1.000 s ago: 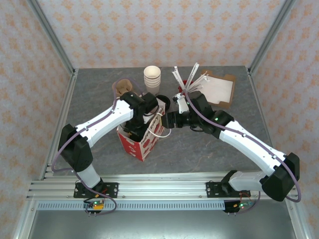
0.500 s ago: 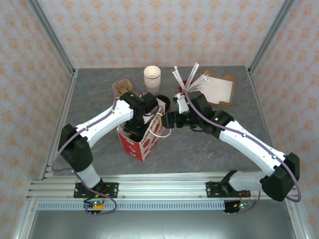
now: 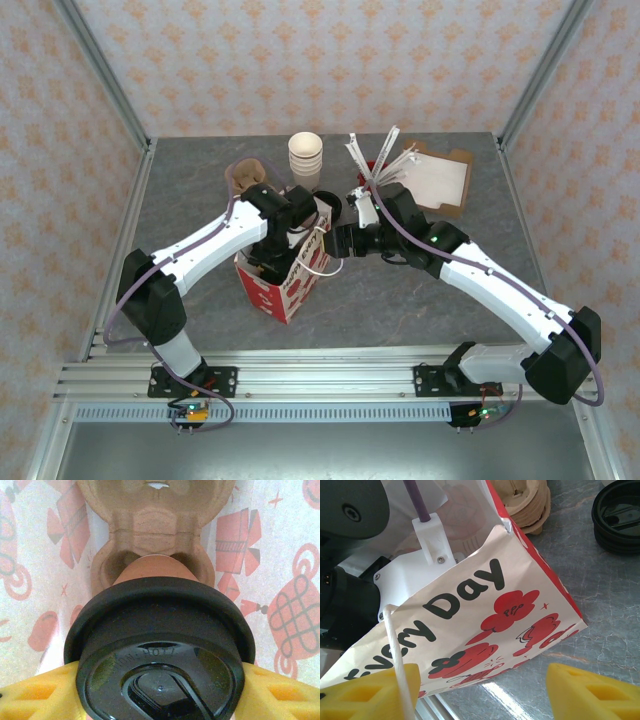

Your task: Pack the takeout coffee

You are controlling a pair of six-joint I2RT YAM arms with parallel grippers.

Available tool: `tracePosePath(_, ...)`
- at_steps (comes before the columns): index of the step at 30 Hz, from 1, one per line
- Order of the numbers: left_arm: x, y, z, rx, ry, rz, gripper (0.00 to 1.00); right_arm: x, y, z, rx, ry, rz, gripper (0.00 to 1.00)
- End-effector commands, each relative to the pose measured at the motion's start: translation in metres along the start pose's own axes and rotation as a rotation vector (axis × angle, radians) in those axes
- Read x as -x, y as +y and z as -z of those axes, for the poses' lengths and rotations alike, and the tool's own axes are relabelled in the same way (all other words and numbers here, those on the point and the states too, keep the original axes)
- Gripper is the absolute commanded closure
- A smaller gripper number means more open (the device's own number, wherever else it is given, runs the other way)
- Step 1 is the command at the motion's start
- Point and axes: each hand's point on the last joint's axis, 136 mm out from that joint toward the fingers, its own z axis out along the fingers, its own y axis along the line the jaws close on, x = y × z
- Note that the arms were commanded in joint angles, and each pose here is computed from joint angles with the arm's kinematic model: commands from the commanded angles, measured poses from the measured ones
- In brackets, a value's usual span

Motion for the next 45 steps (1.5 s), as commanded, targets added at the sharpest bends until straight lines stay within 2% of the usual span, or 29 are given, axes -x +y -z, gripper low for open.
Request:
tracePosePath(1,-0.001,0.007,0.001,0.045,0.012,-0.021,0.60,0.007,0.003,0.003,-0.009,-0.020,0.016,0.32)
tracePosePath(45,-0.007,0.014,-0.012,0.082,0.079,-0.031,0.60,0.006,0.002,0.001,-0.012,-0.014,0.016,0.32)
